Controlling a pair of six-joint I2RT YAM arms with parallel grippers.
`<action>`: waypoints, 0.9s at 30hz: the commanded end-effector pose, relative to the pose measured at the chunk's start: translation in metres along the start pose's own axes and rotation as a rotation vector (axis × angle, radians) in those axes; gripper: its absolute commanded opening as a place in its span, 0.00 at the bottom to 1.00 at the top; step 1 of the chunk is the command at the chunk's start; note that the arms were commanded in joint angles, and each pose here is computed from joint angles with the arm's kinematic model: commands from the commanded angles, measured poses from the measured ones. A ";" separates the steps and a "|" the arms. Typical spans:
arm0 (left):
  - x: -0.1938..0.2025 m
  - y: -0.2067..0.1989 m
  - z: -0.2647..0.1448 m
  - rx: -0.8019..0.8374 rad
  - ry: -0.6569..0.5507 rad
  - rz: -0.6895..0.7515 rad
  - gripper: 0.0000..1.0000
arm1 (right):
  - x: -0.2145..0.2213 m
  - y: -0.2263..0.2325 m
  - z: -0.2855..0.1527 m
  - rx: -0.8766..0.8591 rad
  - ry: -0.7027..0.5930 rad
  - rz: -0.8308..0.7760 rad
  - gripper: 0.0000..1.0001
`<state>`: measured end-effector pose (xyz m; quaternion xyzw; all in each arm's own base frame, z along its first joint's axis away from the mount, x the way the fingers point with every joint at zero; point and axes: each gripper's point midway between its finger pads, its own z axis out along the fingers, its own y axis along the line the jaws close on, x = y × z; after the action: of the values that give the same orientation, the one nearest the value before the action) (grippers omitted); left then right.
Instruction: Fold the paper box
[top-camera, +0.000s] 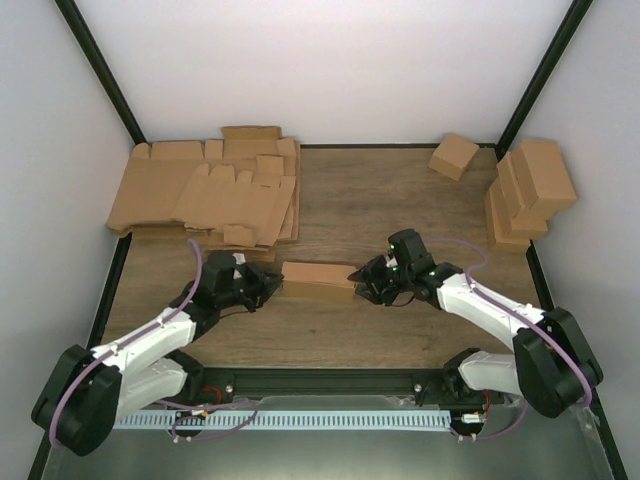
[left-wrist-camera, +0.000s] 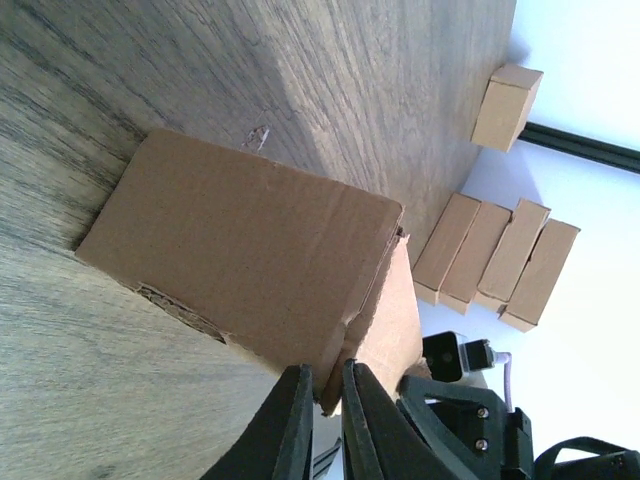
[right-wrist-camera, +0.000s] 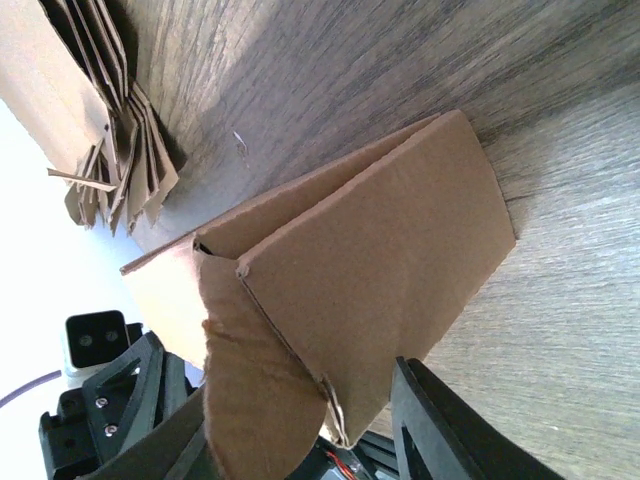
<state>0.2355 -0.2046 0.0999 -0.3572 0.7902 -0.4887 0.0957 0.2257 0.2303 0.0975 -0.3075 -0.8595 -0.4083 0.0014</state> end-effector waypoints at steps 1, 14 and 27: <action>-0.006 0.042 0.004 -0.126 -0.029 -0.023 0.06 | -0.004 -0.023 0.007 0.090 -0.018 -0.002 0.39; -0.012 0.006 -0.014 -0.134 -0.094 0.119 0.49 | -0.004 0.045 -0.030 -0.019 -0.088 -0.333 0.79; -0.004 -0.043 -0.009 -0.270 0.056 0.656 0.66 | -0.029 0.051 -0.055 0.027 -0.154 -0.725 0.53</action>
<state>0.2582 -0.2081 0.1487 -0.1931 0.8803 -0.3945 0.1795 0.2577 0.2071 0.1464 -0.1043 -0.9050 -0.3825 -0.1542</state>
